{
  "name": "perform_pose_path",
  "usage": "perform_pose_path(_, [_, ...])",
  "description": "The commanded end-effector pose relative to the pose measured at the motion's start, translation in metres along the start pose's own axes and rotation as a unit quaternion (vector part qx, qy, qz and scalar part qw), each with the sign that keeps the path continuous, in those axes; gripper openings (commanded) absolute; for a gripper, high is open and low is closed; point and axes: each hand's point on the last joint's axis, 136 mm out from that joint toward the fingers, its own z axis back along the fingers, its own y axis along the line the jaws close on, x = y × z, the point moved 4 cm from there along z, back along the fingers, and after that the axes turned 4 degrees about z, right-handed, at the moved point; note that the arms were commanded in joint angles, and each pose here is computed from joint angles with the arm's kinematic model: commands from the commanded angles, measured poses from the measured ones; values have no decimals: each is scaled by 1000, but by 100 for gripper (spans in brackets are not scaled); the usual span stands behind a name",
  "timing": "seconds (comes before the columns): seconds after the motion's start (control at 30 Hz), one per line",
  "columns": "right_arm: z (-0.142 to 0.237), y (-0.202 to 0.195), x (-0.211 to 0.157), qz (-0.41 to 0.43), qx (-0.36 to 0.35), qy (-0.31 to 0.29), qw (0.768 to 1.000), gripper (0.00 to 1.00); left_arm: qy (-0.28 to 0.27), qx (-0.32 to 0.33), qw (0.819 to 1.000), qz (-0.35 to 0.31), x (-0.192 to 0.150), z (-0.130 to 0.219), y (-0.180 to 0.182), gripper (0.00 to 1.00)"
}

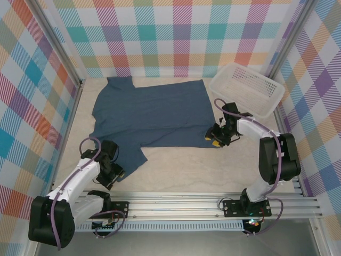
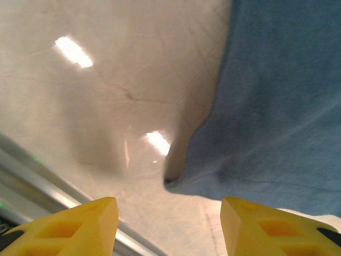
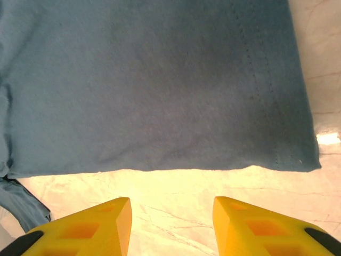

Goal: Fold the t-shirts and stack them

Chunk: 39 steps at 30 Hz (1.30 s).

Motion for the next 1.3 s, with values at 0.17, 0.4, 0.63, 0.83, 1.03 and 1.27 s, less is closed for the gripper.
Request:
perform_pose_path(0.17, [3, 3, -5, 6, 13, -2, 1000, 43, 5, -20, 1000, -1, 2, -16, -13, 43])
perform_pose_path(0.4, [3, -11, -10, -8, -15, -7, 1000, 44, -14, -15, 1000, -14, 11, -15, -23, 22])
perform_pose_path(0.63, [4, -19, -10, -20, -34, -15, 999, 43, -19, -27, 999, -18, 8, 2, -19, 6])
perform_pose_path(0.83, [4, -36, -10, -47, -74, -32, 996, 45, -17, -41, 999, -10, 2, 24, -15, 0])
perform_pose_path(1.03, [-4, -43, 1, -63, -98, -30, 993, 45, -20, -48, 999, -11, 1, 36, -16, 0])
perform_pose_path(1.27, [-16, -48, 12, -65, -110, -30, 991, 37, -22, -51, 998, -11, 2, 35, -18, 0])
